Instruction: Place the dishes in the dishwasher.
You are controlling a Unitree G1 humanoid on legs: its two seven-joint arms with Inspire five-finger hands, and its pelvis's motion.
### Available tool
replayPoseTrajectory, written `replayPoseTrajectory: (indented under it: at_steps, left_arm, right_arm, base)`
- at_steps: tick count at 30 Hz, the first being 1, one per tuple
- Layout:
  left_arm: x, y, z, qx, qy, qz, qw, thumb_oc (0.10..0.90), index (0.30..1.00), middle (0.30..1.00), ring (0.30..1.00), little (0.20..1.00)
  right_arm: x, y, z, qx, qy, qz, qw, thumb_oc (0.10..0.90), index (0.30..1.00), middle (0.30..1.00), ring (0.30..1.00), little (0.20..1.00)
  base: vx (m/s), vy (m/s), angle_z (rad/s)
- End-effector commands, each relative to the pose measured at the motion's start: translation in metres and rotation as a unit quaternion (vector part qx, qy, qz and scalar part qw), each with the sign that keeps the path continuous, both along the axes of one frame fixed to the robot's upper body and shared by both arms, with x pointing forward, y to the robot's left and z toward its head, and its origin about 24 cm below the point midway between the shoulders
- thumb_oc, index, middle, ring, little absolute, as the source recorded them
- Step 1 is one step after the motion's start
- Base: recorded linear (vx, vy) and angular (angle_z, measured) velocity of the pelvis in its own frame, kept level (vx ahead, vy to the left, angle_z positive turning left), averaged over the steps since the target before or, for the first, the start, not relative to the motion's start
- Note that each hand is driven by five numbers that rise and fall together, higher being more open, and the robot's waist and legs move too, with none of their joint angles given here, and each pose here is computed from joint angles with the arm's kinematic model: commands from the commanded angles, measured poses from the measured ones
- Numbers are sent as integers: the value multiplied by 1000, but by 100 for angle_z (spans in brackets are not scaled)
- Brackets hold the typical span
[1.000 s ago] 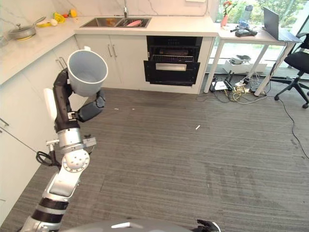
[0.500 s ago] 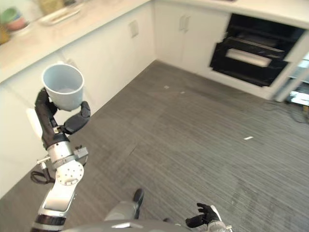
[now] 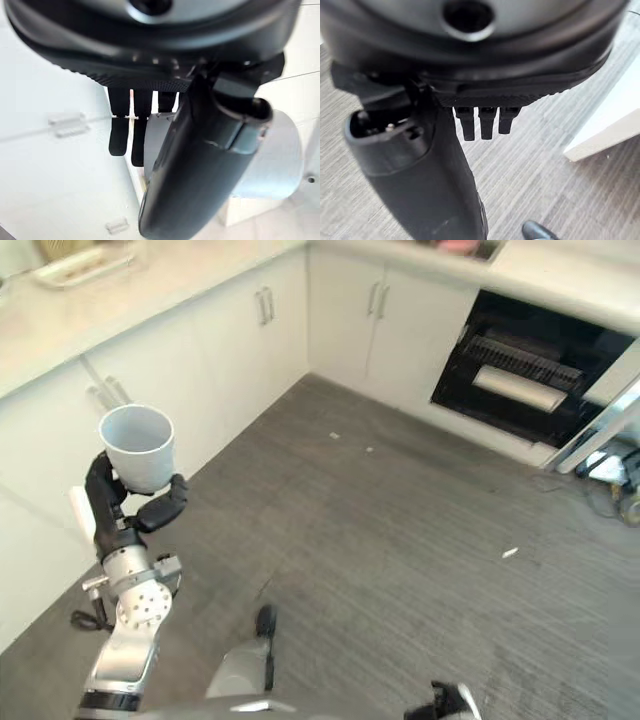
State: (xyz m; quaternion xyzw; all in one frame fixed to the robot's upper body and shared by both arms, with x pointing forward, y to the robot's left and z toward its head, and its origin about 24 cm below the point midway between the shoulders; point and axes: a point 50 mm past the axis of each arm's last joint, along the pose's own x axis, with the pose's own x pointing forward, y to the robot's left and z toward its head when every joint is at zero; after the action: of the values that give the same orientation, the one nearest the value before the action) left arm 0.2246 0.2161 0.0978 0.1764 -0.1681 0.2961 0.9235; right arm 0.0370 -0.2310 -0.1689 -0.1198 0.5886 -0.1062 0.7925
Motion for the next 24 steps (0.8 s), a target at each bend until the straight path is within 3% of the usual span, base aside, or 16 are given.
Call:
replayPoseTrajectory:
  at_steps: [1, 3, 6, 7, 11, 14, 15, 17, 22, 24]
  left_arm:
    - [-5, -14, 71, 109, -164, -75, 978, 400, 300, 300, 300, 300]
    - [-3, -17, 71, 126, -155, -88, 976, 400, 300, 300, 300, 300]
    - [-2, -23, 67, 115, -141, -125, 975, 400, 300, 300, 300, 300]
    - [-2, -23, 67, 115, -140, -126, 975, 400, 300, 300, 300, 300]
    - [1, -27, 60, 107, -122, -139, 977, 400, 300, 300, 300, 300]
    - [8, -35, 60, 116, -116, -161, 973, 400, 300, 300, 300, 300]
    - [9, -38, 62, 128, -117, -171, 970, 400, 300, 300, 300, 300]
    - [8, -39, 60, 130, -113, -173, 970, 400, 300, 300, 300, 300]
    - [9, -43, 56, 90, -110, -183, 973, 400, 300, 300, 300, 300]
    - [13, -48, 62, 78, -120, -207, 968, 400, 300, 300, 300, 300]
  right_arm:
    - [55, -7, 12, -16, -91, 11, 996, 800, 900, 900, 900, 900]
    - [62, -7, 15, -19, -105, 11, 994, 800, 900, 900, 900, 900]
    - [67, -14, 17, 8, -139, -102, 985, 800, 900, 900, 900, 900]
    - [66, -14, 17, 8, -139, -102, 985, 800, 900, 900, 900, 900]
    - [35, -16, 9, -4, -87, -107, 990, 800, 900, 900, 900, 900]
    - [17, -19, 6, -6, -62, -162, 985, 800, 900, 900, 900, 900]
    - [-3, -20, 4, -13, -30, -181, 983, 800, 900, 900, 900, 900]
    - [-6, -23, 4, -19, -27, -183, 982, 800, 900, 900, 900, 900]
    - [-1, -33, 8, -26, -41, -191, 980, 800, 900, 900, 900, 900]
    - [32, -44, 16, -32, -86, -171, 981, 800, 900, 900, 900, 900]
  base:
    - [313, 389, 80]
    - [265, 216, 101]
    - [534, 279, 15]
    - [430, 58, -4]
    - [611, -4, 19]
    - [440, -39, 90]
    - [321, -53, 104]
    - [457, -79, 23]
    - [327, -84, -15]
    - [382, -192, 4]
